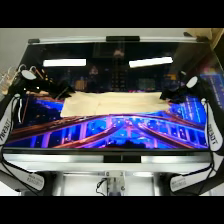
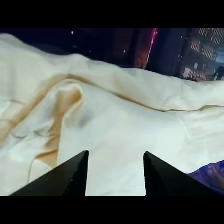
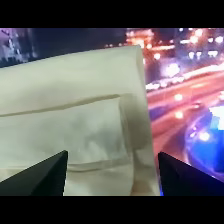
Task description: Fold the shirts.
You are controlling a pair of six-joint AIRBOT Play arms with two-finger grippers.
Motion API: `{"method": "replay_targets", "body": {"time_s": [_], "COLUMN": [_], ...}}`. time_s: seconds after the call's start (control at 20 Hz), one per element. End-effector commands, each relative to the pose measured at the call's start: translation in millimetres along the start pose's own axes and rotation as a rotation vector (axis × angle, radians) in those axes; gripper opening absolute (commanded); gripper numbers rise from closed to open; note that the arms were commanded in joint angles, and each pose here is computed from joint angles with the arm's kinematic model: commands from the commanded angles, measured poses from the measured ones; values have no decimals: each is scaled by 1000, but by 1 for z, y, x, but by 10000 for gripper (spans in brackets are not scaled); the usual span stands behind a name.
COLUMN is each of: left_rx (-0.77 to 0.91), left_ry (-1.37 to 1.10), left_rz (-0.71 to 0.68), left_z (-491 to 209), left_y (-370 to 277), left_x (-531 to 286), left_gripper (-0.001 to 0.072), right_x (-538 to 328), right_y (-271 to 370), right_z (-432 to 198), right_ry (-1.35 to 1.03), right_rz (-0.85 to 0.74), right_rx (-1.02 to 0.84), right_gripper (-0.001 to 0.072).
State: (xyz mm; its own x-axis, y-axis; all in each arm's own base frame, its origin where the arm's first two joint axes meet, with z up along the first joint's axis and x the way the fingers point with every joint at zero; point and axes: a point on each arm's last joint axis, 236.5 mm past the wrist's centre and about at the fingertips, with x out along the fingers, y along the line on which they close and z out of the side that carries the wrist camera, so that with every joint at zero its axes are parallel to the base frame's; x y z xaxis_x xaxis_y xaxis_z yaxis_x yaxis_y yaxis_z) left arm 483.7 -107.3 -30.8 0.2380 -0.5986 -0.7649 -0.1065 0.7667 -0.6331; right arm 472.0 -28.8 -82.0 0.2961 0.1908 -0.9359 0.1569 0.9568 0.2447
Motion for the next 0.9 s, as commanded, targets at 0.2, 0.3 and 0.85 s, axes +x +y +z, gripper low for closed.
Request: {"method": "replay_targets", "body": {"time_s": [0.2, 0.3, 0.85], "left_rx": [107, 143, 356], "left_ry": [22, 21, 56], "left_rz": [-55, -63, -130], "left_z": [-12, -18, -77], "left_y": [-45, -61, -171], "left_x": [-18, -20, 60], "left_gripper": [439, 439, 32], "right_x": [19, 32, -91], "right_y": [7, 21, 89], "right_z": [-5, -13, 9], "right_ry": [47, 88, -77], "right_rz": [162, 216, 379], "right_rx": [175, 195, 18], "right_gripper": [678, 675, 73]}}
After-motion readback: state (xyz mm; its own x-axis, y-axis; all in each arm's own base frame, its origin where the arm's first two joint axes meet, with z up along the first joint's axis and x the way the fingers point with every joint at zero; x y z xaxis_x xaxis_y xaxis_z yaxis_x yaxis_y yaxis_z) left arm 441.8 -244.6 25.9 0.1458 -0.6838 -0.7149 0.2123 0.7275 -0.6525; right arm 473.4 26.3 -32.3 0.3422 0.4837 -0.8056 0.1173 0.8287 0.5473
